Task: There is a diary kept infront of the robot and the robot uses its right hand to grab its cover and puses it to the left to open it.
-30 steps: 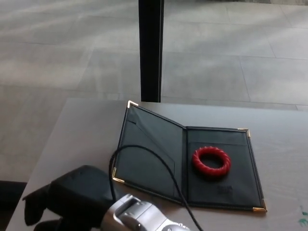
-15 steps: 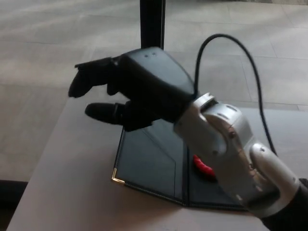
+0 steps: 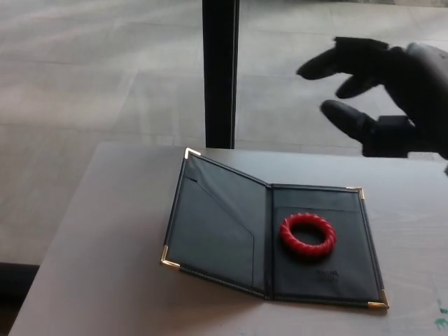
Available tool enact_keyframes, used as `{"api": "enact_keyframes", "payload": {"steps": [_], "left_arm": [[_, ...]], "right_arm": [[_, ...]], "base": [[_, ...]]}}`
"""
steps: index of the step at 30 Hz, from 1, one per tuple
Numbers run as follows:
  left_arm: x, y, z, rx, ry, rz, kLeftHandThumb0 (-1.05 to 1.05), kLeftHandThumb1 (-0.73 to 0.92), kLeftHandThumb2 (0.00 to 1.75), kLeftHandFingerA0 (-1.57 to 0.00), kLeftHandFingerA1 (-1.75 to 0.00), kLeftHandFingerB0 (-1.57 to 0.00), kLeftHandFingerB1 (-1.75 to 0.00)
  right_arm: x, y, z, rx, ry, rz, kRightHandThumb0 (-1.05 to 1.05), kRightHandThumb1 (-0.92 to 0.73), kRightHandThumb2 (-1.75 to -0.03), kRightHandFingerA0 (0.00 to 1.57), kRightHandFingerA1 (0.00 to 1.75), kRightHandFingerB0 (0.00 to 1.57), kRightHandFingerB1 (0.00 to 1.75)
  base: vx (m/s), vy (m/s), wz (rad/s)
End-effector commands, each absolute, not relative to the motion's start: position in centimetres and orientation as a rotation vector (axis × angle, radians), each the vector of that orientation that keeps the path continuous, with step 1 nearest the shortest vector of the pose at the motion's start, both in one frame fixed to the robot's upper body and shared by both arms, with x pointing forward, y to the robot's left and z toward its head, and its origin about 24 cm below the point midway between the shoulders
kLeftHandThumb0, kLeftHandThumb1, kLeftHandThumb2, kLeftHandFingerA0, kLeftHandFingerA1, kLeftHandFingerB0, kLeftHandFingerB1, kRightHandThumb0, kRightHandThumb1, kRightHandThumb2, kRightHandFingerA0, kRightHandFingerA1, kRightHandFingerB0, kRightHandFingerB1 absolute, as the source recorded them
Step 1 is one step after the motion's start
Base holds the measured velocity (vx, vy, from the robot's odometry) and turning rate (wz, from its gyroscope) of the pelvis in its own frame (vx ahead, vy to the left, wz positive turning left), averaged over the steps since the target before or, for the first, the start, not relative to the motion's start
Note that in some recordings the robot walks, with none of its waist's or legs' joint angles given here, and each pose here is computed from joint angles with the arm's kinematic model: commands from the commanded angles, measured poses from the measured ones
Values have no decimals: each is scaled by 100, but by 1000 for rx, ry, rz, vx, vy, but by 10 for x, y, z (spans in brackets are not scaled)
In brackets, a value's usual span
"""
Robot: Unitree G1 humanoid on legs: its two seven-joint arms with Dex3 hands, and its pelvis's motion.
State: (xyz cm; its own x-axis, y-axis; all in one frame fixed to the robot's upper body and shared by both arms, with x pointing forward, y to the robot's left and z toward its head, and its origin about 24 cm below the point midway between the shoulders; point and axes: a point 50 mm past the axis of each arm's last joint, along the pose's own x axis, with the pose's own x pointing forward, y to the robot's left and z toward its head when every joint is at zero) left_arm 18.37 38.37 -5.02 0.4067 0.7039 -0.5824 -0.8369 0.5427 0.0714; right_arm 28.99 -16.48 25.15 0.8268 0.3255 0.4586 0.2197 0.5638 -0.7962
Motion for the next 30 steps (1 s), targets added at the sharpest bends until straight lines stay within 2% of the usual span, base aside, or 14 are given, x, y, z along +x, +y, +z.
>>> {"api": "enact_keyframes", "payload": {"steps": [1,3,4,12,13,14,16,17,18,19,20,22,23,30], "left_arm": [[165,399,-47,-232,619,1081,-89,87,114,-45,-95,-41,-84],[165,400,-47,-219,620,1079,-88,87,113,-47,-95,-41,-84],[165,400,-46,-234,612,1086,-83,92,98,-40,-112,-34,-93],[164,401,-45,-209,614,1085,-84,92,100,-40,-114,-33,-89],[164,401,-45,-213,613,1089,-84,92,100,-40,-111,-34,-89],[163,402,-46,-222,610,1094,-84,92,100,-40,-111,-35,-89],[161,402,-46,-231,606,1102,-84,92,99,-42,-114,-35,-88],[161,402,-46,-232,607,1103,-84,92,99,-41,-114,-33,-88],[161,402,-46,-237,606,1103,-84,92,99,-41,-114,-33,-88],[160,403,-46,-248,602,1108,-84,92,99,-40,-113,-33,-88],[160,403,-47,-254,599,1113,-84,92,99,-40,-113,-33,-88],[159,403,-47,-260,602,1115,-84,92,98,-42,-117,-33,-90],[159,403,-48,-262,604,1111,-84,92,98,-41,-116,-32,-87],[153,400,-52,-271,603,1126,-84,92,100,-43,-118,-37,-95]], "right_arm": [[234,-326,209,-803,-332,-324,-44,-74,-62,76,58,61,49],[214,-366,193,-750,-268,-464,-47,-73,-62,79,61,63,51],[208,-377,188,-709,-241,-510,-50,-72,-61,80,65,65,50],[145,-449,141,-592,-94,-826,-63,-74,-62,85,80,73,52],[140,-454,136,-582,-77,-862,-69,-56,-93,84,84,68,64],[133,-459,131,-568,-65,-894,-65,-74,-62,86,83,72,57],[119,-465,119,-493,-36,-952,-57,-59,-106,86,90,67,72],[111,-468,111,-469,-15,-983,-70,-76,-63,88,90,66,64],[102,-472,103,-447,12,-1017,-70,-76,-63,88,90,66,64],[99,-473,99,-432,18,-1035,-74,-56,-94,85,90,62,70],[92,-474,93,-426,42,-1074,-63,-60,-107,85,91,66,74],[83,-478,82,-406,83,-1137,-62,-60,-107,87,95,67,76],[78,-479,76,-385,88,-1160,-71,-75,-63,84,101,69,74],[58,-483,49,-317,234,-1301,-77,-82,-65,81,106,59,87]], "base": [[0,0,0],[0,0,0],[0,0,0],[0,0,0],[0,0,0],[0,0,0],[0,0,0],[0,0,0],[0,0,0],[0,0,0],[0,0,0],[0,0,0],[0,0,0],[0,0,0]]}}
